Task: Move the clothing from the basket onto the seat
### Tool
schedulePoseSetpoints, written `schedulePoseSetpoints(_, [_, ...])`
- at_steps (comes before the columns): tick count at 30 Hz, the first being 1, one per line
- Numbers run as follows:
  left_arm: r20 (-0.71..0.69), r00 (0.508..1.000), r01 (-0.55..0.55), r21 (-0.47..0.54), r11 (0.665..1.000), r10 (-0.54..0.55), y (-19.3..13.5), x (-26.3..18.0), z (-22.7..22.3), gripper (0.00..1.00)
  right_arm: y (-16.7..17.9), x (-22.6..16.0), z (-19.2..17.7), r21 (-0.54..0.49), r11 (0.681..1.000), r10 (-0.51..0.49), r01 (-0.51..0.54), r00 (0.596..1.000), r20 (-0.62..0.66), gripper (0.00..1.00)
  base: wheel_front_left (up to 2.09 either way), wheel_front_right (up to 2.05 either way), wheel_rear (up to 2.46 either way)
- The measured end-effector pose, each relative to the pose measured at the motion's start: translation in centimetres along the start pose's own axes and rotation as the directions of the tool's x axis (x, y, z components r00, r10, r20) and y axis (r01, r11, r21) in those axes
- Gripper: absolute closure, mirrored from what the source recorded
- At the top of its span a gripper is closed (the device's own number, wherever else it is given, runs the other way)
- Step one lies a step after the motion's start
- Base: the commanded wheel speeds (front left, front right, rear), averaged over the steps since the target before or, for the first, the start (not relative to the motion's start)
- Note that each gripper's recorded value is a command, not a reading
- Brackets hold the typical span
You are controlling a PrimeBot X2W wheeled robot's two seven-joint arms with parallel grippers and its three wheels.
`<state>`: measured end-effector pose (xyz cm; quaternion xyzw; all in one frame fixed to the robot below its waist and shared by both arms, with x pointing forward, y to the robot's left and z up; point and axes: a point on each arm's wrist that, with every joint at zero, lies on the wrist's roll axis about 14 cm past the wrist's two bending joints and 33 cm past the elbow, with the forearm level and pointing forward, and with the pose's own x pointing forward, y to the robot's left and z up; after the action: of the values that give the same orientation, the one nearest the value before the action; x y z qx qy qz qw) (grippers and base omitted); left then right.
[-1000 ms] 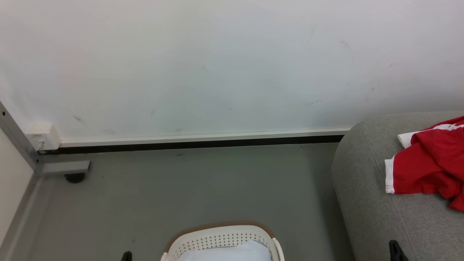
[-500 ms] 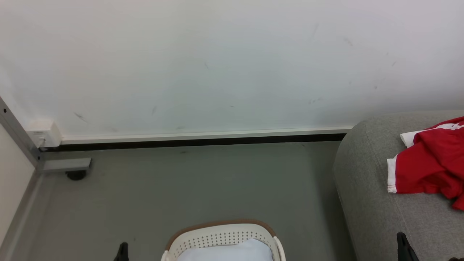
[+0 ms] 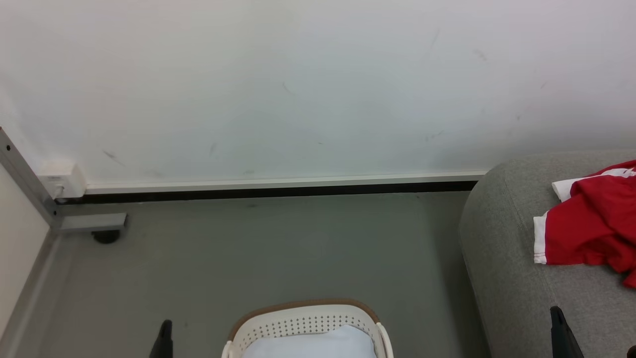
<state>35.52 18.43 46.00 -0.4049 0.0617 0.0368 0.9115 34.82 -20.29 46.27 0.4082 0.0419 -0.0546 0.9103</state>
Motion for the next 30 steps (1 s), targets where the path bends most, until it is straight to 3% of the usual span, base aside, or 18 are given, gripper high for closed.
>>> schedulePoseSetpoints(15, [0.008,1.000,0.014,-0.174,0.985,-0.013,-0.5,0.7,0.9,1.00,0.7,0.9,0.7,0.175,0.984,0.015,-0.015,1.000,0.004,1.00,0.00,0.00,0.00])
schedulePoseSetpoints(30, [0.019,0.999,0.036,-0.330,0.943,-0.032,-1.0,1.3,1.7,1.00,1.5,1.5,1.2,0.322,0.946,0.037,-0.037,0.999,0.005,1.00,0.00,0.00,0.00])
